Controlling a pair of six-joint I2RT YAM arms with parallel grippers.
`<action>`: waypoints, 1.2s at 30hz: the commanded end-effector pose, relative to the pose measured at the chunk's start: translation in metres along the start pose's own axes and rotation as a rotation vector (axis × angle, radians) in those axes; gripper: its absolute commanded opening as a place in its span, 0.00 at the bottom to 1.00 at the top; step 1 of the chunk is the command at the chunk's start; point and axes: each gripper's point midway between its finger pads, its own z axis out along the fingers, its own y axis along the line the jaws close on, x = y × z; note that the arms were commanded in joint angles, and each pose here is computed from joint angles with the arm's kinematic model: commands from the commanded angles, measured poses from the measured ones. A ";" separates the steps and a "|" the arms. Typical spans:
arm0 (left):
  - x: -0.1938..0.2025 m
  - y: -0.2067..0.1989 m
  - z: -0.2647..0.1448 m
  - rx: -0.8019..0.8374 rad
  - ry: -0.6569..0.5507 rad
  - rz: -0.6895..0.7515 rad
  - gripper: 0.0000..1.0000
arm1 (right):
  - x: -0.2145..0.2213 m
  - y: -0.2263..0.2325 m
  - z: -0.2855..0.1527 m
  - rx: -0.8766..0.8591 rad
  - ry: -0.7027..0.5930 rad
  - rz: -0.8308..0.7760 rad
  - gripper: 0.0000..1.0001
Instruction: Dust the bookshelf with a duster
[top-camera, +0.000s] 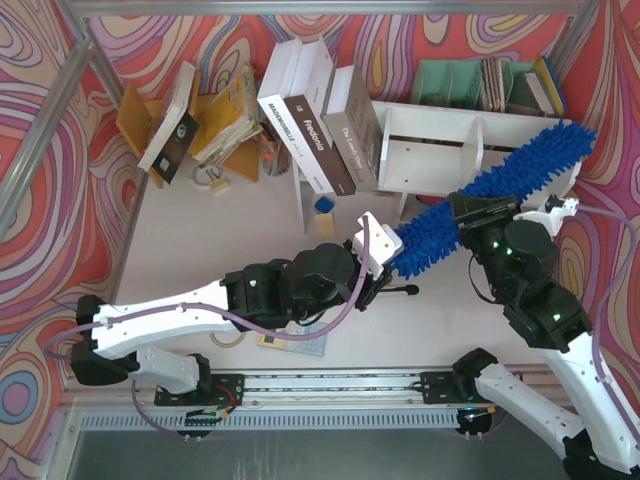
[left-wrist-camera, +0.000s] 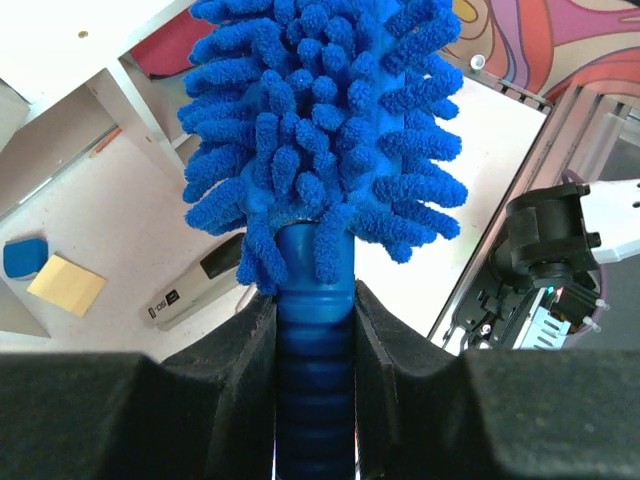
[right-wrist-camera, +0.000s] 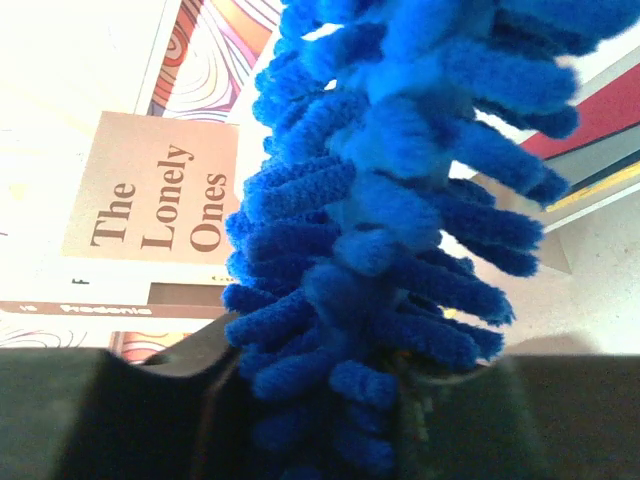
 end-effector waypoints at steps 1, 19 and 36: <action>-0.021 0.002 -0.003 -0.010 -0.094 -0.036 0.00 | -0.002 -0.011 0.001 0.054 -0.026 0.050 0.36; -0.046 0.068 -0.065 -0.272 -0.201 -0.028 0.98 | 0.007 -0.071 -0.016 0.243 -0.061 0.325 0.11; -0.031 0.130 -0.130 -0.509 -0.318 -0.056 0.98 | 0.065 -0.128 -0.001 0.380 0.013 0.484 0.11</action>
